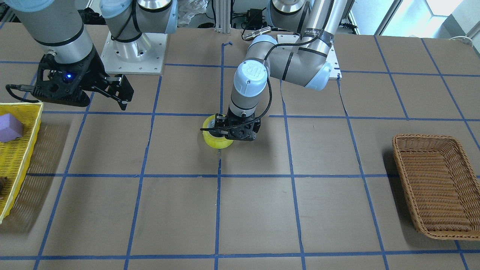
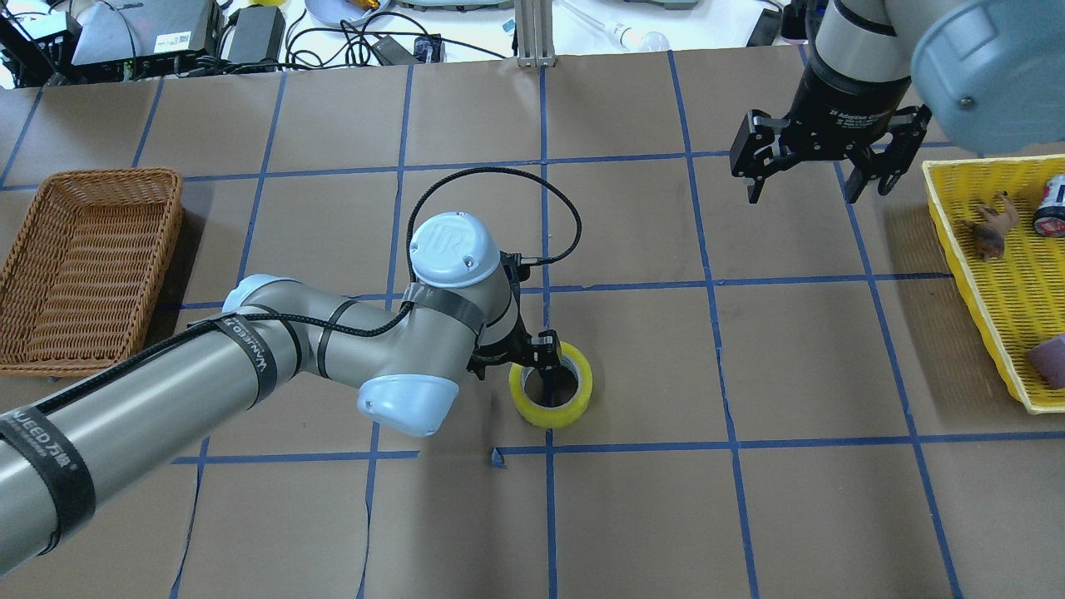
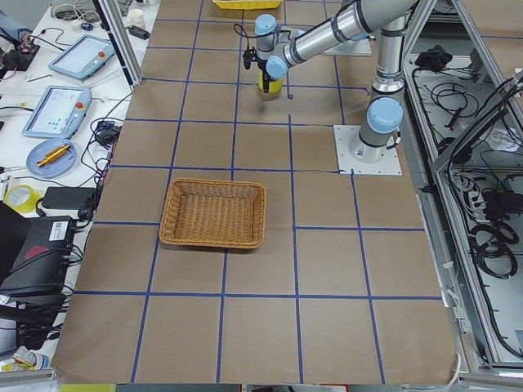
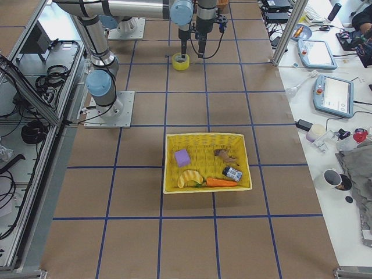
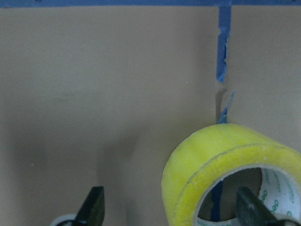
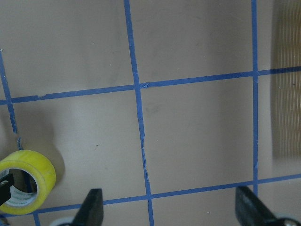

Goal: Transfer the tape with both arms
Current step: 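Grasp the yellow tape roll by its rim with the left gripper, then carry the tape roll over the wicker basket with the left gripper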

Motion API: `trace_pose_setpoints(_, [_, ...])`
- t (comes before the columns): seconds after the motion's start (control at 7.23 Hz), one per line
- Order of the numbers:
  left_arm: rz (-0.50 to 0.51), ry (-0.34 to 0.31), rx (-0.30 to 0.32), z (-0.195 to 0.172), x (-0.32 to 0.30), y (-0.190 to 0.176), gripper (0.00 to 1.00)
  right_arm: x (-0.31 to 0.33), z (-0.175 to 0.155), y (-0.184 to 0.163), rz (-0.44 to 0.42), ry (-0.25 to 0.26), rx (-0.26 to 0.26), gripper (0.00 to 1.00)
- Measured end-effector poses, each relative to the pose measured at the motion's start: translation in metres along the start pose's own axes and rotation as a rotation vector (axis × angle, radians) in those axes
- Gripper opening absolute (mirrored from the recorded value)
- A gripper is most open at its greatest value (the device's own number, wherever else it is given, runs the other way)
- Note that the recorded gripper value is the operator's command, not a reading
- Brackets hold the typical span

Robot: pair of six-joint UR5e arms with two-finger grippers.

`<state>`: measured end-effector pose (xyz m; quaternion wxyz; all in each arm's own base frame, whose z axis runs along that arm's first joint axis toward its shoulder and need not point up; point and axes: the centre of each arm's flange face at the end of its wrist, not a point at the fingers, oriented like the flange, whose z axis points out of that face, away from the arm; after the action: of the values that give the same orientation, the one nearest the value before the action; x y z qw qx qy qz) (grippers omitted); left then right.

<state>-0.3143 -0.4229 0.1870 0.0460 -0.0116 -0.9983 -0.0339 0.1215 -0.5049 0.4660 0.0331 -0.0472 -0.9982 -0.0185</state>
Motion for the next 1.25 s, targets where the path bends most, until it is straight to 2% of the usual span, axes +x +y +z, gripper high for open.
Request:
trace_pose_setpoints(0.28, [0.006, -0.003, -0.002, 0.003, 0.002, 0.000, 0.00, 0.000, 0.002, 0.001, -0.008, 0.002, -0.002, 1.00])
trace_pose_setpoints(0.69, [-0.012, 0.014, 0.058, -0.036, -0.010, -0.019, 0.00, 0.000, 0.004, 0.000, -0.012, 0.003, 0.002, 1.00])
trace_pose_setpoints(0.97, [-0.016, -0.011, 0.063, -0.103, -0.068, -0.064, 0.00, 0.000, 0.004, 0.000, -0.012, 0.004, 0.002, 1.00])
trace_pose_setpoints(1.25, [0.012, -0.073, 0.035, -0.188, -0.188, -0.126, 0.00, 0.000, 0.005, 0.000, -0.012, 0.002, 0.001, 1.00])
